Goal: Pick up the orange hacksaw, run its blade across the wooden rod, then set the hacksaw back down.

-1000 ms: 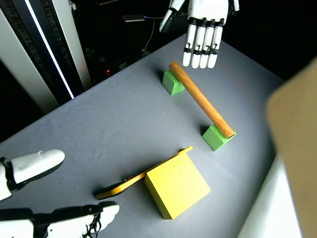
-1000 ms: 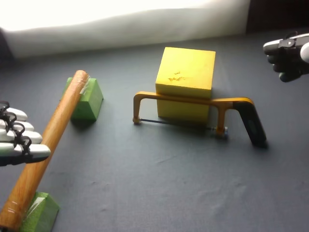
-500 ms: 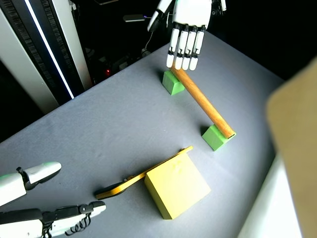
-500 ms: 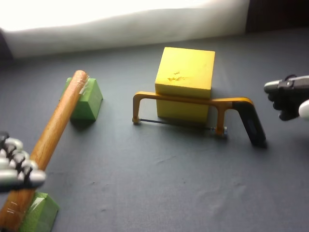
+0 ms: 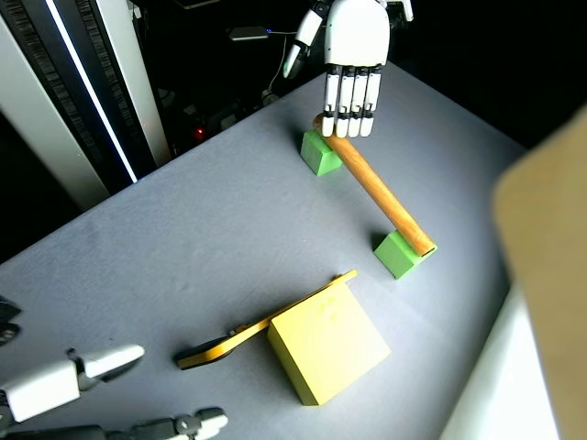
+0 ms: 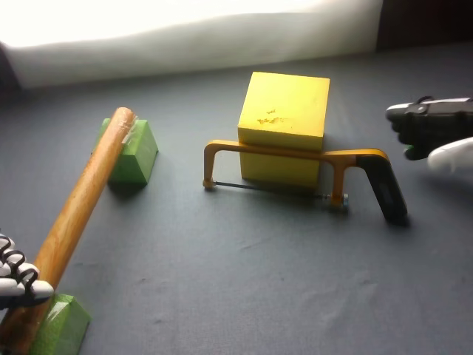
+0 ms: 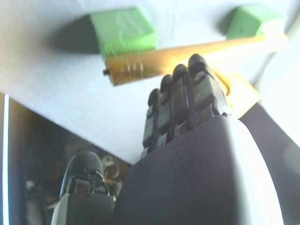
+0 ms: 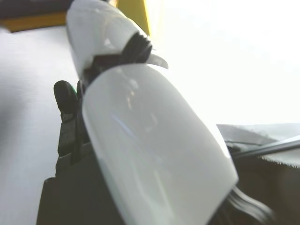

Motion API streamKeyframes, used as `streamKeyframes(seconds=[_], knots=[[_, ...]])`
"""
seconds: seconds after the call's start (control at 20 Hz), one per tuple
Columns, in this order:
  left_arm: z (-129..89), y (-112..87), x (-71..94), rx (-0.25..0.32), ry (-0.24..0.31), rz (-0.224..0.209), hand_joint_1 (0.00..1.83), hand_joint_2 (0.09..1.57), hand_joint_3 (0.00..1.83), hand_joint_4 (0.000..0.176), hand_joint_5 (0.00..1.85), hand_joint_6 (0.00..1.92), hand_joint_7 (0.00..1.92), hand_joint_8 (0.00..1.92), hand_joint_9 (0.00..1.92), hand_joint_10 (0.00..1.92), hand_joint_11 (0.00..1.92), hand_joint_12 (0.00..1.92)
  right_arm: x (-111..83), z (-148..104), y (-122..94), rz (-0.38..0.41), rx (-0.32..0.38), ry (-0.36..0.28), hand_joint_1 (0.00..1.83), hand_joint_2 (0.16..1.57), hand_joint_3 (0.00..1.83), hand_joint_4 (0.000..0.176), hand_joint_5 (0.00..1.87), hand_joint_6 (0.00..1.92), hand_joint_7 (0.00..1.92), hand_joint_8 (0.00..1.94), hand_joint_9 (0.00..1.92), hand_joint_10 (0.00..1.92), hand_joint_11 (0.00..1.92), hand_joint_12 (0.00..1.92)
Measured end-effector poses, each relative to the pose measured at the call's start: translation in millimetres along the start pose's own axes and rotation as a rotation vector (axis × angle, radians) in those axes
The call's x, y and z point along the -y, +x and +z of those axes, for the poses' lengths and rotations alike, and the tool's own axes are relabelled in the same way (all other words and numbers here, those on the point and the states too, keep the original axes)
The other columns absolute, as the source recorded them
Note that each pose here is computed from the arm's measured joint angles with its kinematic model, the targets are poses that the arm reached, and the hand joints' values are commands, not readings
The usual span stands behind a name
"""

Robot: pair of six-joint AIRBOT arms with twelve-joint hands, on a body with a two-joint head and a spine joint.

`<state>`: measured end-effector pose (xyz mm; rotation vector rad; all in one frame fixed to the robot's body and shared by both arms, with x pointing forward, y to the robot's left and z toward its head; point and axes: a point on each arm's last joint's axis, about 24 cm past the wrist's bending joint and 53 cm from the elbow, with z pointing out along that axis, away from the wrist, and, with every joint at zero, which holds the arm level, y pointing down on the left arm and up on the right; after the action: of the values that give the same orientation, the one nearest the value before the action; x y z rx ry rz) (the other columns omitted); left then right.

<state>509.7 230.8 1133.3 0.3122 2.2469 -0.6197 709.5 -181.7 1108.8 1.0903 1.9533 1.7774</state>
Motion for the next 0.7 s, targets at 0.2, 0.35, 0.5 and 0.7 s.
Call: streamKeyframes(seconds=[0.2, 0.35, 0.5, 0.7], knots=[[0, -1.0, -1.0, 0.002, -0.001, -0.002, 0.00, 1.17, 0.00, 0.000, 0.15, 0.00, 0.14, 0.00, 0.09, 0.00, 0.00, 0.13, 9.4, 13, 7, 0.017, -0.004, 0.011, 1.04, 1.22, 0.00, 0.000, 0.13, 0.01, 0.05, 0.00, 0.08, 0.00, 0.00, 0.59], [0, -0.9, -0.6, 0.002, 0.001, -0.002, 0.00, 1.17, 0.00, 0.000, 0.13, 0.00, 0.11, 0.00, 0.06, 0.00, 0.01, 0.07, 2.5, 20, 11, 0.037, -0.010, -0.015, 1.03, 1.20, 0.00, 0.000, 0.13, 0.00, 0.05, 0.00, 0.08, 0.00, 0.00, 0.60], [0, -0.5, -0.3, 0.001, 0.001, -0.001, 0.00, 1.17, 0.00, 0.000, 0.13, 0.00, 0.12, 0.00, 0.08, 0.00, 0.00, 0.12, 4.0, 28, 21, 0.051, -0.022, -0.034, 0.99, 1.22, 0.01, 0.000, 0.13, 0.00, 0.06, 0.00, 0.09, 0.00, 0.00, 0.72], [1, 0.5, -1.1, 0.002, -0.015, -0.005, 0.00, 1.17, 0.00, 0.000, 0.11, 0.00, 0.11, 0.00, 0.07, 0.00, 0.00, 0.13, 8.0, 39, 38, 0.072, -0.041, -0.049, 1.00, 1.21, 0.00, 0.000, 0.13, 0.00, 0.06, 0.00, 0.09, 0.00, 0.00, 0.67]])
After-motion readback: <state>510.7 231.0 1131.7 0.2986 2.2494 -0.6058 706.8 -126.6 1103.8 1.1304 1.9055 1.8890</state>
